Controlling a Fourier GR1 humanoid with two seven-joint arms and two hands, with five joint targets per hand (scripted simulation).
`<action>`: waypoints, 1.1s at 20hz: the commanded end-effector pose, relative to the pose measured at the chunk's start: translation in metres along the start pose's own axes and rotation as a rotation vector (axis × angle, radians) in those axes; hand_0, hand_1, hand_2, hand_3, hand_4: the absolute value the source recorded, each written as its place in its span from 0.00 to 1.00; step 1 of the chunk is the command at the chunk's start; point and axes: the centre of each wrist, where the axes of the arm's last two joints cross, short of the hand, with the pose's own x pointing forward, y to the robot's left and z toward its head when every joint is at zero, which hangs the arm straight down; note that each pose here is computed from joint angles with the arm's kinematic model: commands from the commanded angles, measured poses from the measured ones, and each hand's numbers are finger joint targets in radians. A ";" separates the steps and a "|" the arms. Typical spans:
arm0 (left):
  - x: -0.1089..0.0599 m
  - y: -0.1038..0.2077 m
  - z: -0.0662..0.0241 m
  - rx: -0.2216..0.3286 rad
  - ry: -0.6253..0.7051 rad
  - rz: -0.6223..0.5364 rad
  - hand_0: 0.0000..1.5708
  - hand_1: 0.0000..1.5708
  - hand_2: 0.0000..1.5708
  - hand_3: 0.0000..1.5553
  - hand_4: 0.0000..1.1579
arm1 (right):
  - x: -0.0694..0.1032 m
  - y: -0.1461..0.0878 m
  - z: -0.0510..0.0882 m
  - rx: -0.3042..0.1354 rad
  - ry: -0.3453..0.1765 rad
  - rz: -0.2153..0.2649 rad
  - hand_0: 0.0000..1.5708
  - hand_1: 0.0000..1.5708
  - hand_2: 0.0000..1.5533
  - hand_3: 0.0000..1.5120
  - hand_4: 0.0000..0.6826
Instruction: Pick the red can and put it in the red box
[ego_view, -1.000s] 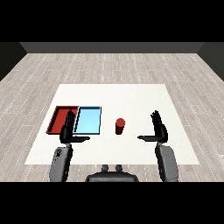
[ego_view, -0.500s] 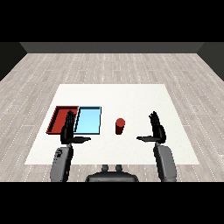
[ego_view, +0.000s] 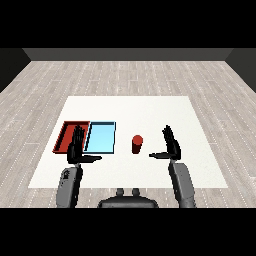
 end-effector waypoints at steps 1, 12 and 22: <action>-0.019 -0.025 0.0066 0.013 -0.014 0.002 0.00 0.00 0.00 0.00 0.00 | -0.007 0.031 -0.016 0.016 0.027 -0.030 0.00 0.00 0.00 0.00 0.00; -0.009 -0.009 0.0017 0.006 0.014 0.024 0.00 0.00 0.00 0.00 0.00 | -0.033 0.059 -0.015 0.054 0.092 -0.101 0.00 0.00 0.00 0.00 0.00; 0.002 0.010 0.0111 0.030 0.012 0.041 0.00 0.00 0.00 0.00 0.00 | -0.060 0.055 -0.008 0.045 0.101 -0.165 0.00 0.00 0.00 0.00 0.00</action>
